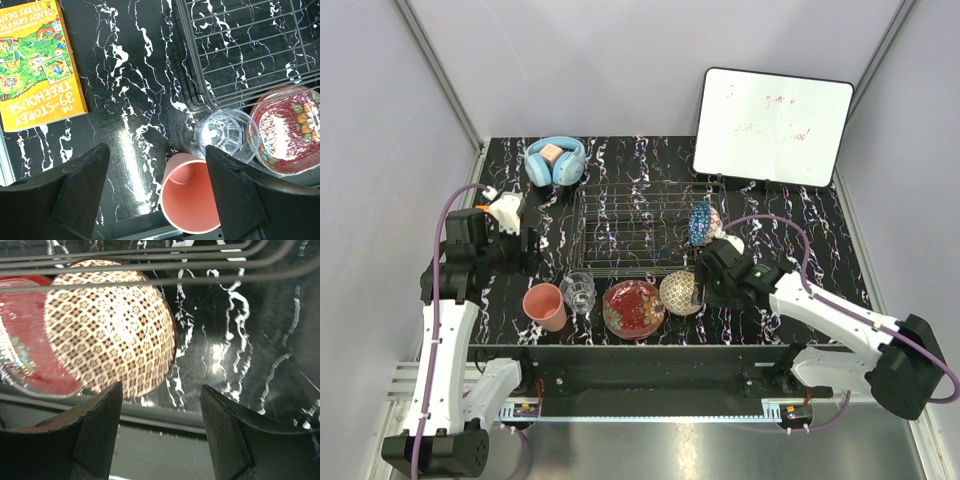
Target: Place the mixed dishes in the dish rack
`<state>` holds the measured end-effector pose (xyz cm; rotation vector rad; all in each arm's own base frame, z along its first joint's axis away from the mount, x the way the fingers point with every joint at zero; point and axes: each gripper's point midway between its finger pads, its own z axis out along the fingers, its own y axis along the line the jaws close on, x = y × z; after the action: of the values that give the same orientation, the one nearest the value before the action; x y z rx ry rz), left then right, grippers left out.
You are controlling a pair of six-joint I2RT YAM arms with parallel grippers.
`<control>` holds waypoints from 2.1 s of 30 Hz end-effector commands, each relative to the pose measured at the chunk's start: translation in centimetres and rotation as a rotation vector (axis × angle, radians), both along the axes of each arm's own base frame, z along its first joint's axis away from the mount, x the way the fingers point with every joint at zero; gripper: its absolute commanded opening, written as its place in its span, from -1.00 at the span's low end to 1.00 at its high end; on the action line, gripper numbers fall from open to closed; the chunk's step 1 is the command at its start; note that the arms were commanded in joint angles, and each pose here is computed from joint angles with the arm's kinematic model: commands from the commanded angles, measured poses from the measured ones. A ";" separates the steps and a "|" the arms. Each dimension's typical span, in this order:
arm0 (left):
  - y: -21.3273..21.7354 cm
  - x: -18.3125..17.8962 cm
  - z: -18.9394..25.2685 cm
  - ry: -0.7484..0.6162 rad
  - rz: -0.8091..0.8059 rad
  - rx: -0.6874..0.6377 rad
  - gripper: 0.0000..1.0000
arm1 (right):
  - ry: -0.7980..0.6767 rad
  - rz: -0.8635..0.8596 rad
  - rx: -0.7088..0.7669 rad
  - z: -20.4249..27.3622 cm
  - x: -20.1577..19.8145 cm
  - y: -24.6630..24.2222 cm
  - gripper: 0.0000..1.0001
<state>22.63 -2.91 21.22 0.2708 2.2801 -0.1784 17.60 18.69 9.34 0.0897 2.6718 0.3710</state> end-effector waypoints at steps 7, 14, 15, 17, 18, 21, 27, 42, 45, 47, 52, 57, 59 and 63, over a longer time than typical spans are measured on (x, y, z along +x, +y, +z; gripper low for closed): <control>0.5 0.6 2.2 -0.091 0.024 0.015 0.63 | -0.051 -0.041 0.013 -3.6 1.9 1.0 0.23; 0.5 0.6 2.1 -0.092 0.026 0.014 0.63 | -0.043 -0.075 -0.013 -5.4 1.8 0.4 -0.57; 0.5 0.5 2.1 -0.090 0.027 0.015 0.63 | -0.041 -0.077 -0.016 -5.5 1.8 0.3 -0.64; 0.6 0.5 2.0 -0.091 0.026 0.021 0.63 | -0.043 -0.081 -0.020 -5.6 1.8 0.2 -0.73; 0.6 0.5 2.0 -0.091 0.028 0.022 0.63 | -0.046 -0.081 -0.022 -5.6 1.9 0.1 -0.79; 0.7 0.5 1.9 -0.089 0.026 0.026 0.63 | -0.063 -0.083 -0.015 -4.8 2.1 0.1 -1.00; 0.8 0.5 1.8 -0.090 0.027 0.032 0.63 | -0.180 -0.129 -0.067 0.5 2.7 -2.2 -1.00; 0.6 0.4 0.9 -0.067 0.026 0.023 0.63 | -0.571 -0.276 -0.741 17.7 9.5 -9.7 -1.00; 0.8 0.3 0.9 -0.069 0.030 0.032 0.63 | -0.542 -0.267 -0.912 17.3 10.4 -9.7 -1.00; 0.9 0.2 0.9 -0.074 0.029 0.042 0.63 | -0.516 -0.250 -0.980 16.5 11.2 -9.1 -1.00; 0.9 0.1 0.6 -0.071 0.025 0.041 0.63 | -0.485 -0.206 -1.121 15.5 11.6 -9.0 -1.00; 0.7 0.2 0.5 -0.069 0.022 0.033 0.63 | -0.455 -0.159 -1.159 14.2 11.7 -8.3 -1.00; 0.7 0.3 0.7 -0.074 0.021 0.032 0.63 | -0.439 -0.127 -1.181 13.4 11.7 -7.8 -1.00; 0.7 0.4 0.8 -0.078 0.022 0.033 0.63 | -0.397 -0.076 -1.218 11.7 11.4 -6.9 -1.00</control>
<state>22.00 -2.42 20.85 0.2594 2.2736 -0.1419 30.23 12.80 19.73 -0.0815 2.1093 -0.9426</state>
